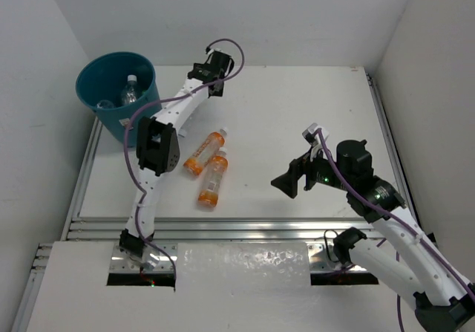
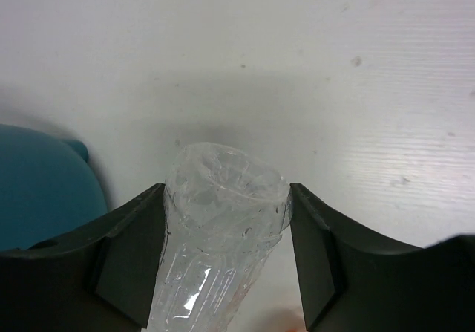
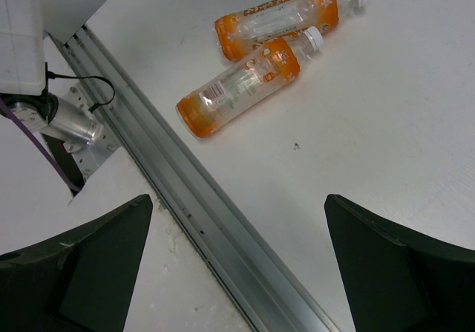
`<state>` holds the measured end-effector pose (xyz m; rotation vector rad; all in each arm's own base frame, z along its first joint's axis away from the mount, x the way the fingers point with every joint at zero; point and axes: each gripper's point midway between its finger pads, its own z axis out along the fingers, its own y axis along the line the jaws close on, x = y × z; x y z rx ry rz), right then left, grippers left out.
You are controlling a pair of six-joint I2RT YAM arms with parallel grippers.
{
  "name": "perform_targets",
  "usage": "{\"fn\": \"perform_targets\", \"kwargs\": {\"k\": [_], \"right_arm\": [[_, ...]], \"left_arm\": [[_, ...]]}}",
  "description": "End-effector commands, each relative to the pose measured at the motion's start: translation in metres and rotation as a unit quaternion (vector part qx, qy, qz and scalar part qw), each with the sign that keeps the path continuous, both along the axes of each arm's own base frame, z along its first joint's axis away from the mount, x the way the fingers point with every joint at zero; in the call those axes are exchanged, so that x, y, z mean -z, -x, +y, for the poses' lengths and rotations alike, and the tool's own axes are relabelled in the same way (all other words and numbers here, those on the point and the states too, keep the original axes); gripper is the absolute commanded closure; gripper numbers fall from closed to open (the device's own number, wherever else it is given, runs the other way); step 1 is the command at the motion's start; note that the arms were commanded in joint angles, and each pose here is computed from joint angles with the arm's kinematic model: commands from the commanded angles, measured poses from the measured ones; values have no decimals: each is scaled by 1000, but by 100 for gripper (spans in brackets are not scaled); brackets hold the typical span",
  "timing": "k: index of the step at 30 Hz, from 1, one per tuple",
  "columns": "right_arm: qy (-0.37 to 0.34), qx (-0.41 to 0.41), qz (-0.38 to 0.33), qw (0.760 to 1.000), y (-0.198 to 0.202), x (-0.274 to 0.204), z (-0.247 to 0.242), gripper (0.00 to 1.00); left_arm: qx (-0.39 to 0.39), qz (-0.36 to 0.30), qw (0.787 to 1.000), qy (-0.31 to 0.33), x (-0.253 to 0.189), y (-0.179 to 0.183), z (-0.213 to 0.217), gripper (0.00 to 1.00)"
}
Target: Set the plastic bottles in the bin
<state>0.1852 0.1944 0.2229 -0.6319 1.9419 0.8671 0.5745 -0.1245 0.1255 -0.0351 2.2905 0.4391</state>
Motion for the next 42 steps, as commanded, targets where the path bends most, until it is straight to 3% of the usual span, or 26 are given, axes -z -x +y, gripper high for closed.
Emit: {"fn": "perform_targets", "kwargs": {"k": [1,4,8,10,13,17,20,24,27,30,31,32,33,34,36,40,42], "right_arm": [[-9,-2,-24,1000,-5,-14,2,1],[-8,2,-26,1000,-6,-15,2,1],[-5,0,-22,1000,-7,-16,3,1],[-7,-2,-22,1000,-7,-17,3,1],[-7,-2,-21,1000,-7,-16,3,1],[-7,-4,-17,1000,-7,-14,4,1],[-9,-7,-16,1000,-7,-14,6,1],[-9,-9,-14,1000,-6,-13,6,1],[-10,-9,-13,1000,-5,-12,6,1],[-8,-8,-13,1000,-5,-14,5,1],[-7,-8,-15,1000,-4,-14,5,1],[-7,-7,-17,1000,-4,-16,4,1],[-7,-7,-19,1000,-4,-16,3,1],[-7,-6,-18,1000,-4,-16,3,1],[-5,-6,-16,1000,-5,-15,3,1],[-2,3,-2,1000,-10,-10,5,1],[-1,9,4,1000,-13,-7,5,1]], "left_arm": [[44,-79,995,53,-94,5,-25,100],[92,-137,977,132,-164,17,-51,100],[144,-230,925,266,-286,55,-51,100],[122,-289,905,288,-342,73,-11,100],[51,-361,892,266,-387,94,60,100],[-78,-409,883,218,-397,114,166,100],[-147,-447,860,197,-407,130,224,100],[-141,-482,842,195,-421,119,244,100],[-121,-461,853,211,-396,85,246,100],[-142,-449,856,214,-377,73,253,100],[-145,-438,861,214,-363,68,254,86],[-145,-442,859,216,-364,69,254,65],[-147,-433,863,216,-354,68,254,26],[-147,-430,864,217,-352,69,253,15],[-138,-424,867,222,-353,77,246,0],[-131,-416,869,234,-361,109,234,0],[-106,-410,872,245,-362,133,208,0]]}}
